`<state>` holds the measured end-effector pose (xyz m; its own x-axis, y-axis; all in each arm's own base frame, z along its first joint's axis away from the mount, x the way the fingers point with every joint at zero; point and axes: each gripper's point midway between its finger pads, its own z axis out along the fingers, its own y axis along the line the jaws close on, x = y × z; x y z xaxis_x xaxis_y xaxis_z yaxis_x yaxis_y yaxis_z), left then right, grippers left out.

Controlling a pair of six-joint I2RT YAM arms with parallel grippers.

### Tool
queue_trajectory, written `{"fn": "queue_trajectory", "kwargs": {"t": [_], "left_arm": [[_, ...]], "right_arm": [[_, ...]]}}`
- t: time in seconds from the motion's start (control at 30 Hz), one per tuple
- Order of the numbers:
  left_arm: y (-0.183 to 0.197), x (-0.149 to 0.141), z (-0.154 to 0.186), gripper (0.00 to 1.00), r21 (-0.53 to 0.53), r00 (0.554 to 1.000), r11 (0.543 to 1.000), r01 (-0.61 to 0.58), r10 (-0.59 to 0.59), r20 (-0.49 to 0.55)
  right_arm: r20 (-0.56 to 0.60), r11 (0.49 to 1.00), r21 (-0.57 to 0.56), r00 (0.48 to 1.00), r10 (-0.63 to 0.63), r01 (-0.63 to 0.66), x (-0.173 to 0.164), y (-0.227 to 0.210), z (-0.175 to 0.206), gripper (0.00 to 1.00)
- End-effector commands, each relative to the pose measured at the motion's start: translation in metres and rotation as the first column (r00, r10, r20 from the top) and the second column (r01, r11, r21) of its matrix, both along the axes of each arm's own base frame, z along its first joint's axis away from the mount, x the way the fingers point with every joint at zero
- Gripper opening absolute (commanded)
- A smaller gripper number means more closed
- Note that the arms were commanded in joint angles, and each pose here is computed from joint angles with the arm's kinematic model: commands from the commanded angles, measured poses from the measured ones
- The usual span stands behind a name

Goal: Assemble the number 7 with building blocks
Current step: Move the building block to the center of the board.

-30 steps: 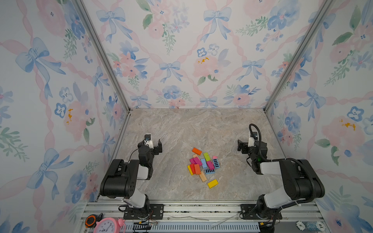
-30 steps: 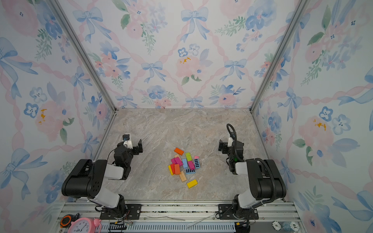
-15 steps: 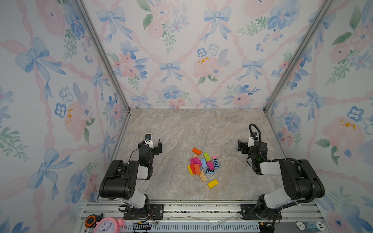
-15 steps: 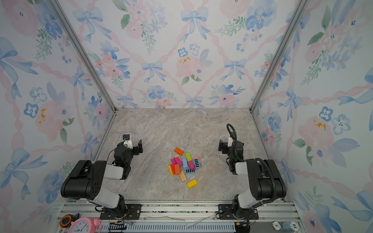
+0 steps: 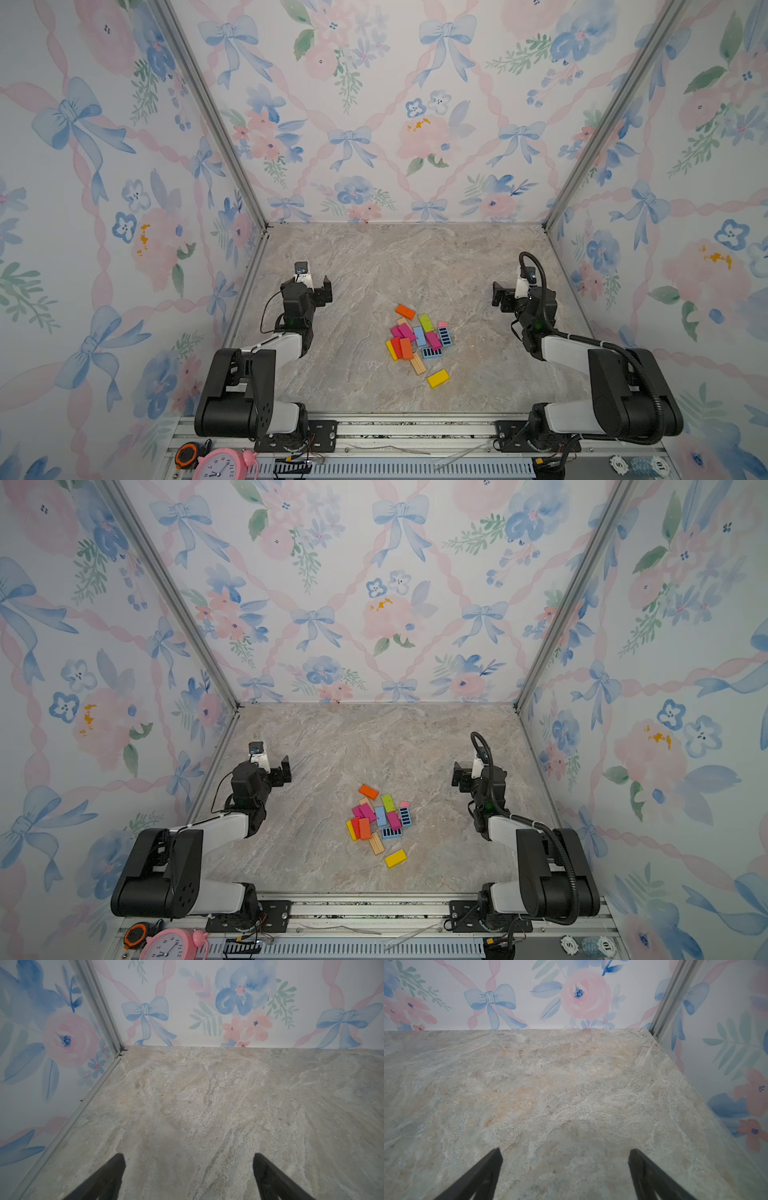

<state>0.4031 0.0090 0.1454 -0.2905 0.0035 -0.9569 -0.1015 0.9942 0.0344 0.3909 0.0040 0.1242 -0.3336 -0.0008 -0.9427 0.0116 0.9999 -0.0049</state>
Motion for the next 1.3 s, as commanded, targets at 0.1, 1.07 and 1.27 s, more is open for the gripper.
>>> {"fn": "queue_trajectory", "kwargs": {"t": [0.1,1.07,1.27], "left_arm": [[0.005,-0.002,0.013,0.98,-0.116,0.996,0.99,-0.079,0.073,-0.06],[-0.076,-0.079,0.063,0.98,-0.545,0.947,0.838,0.042,-0.208,-0.247],[-0.103,-0.1,0.05,0.98,-0.551,0.905,0.83,0.084,-0.295,-0.306]], "right_arm": [[-0.05,0.988,0.098,0.992,-0.116,0.12,-0.001,-0.019,0.029,0.97],[-0.379,0.884,0.46,0.883,0.278,-0.08,-0.062,0.084,0.096,0.97],[-0.479,0.906,0.394,0.806,0.348,-0.156,-0.089,0.117,0.085,0.97]]}}
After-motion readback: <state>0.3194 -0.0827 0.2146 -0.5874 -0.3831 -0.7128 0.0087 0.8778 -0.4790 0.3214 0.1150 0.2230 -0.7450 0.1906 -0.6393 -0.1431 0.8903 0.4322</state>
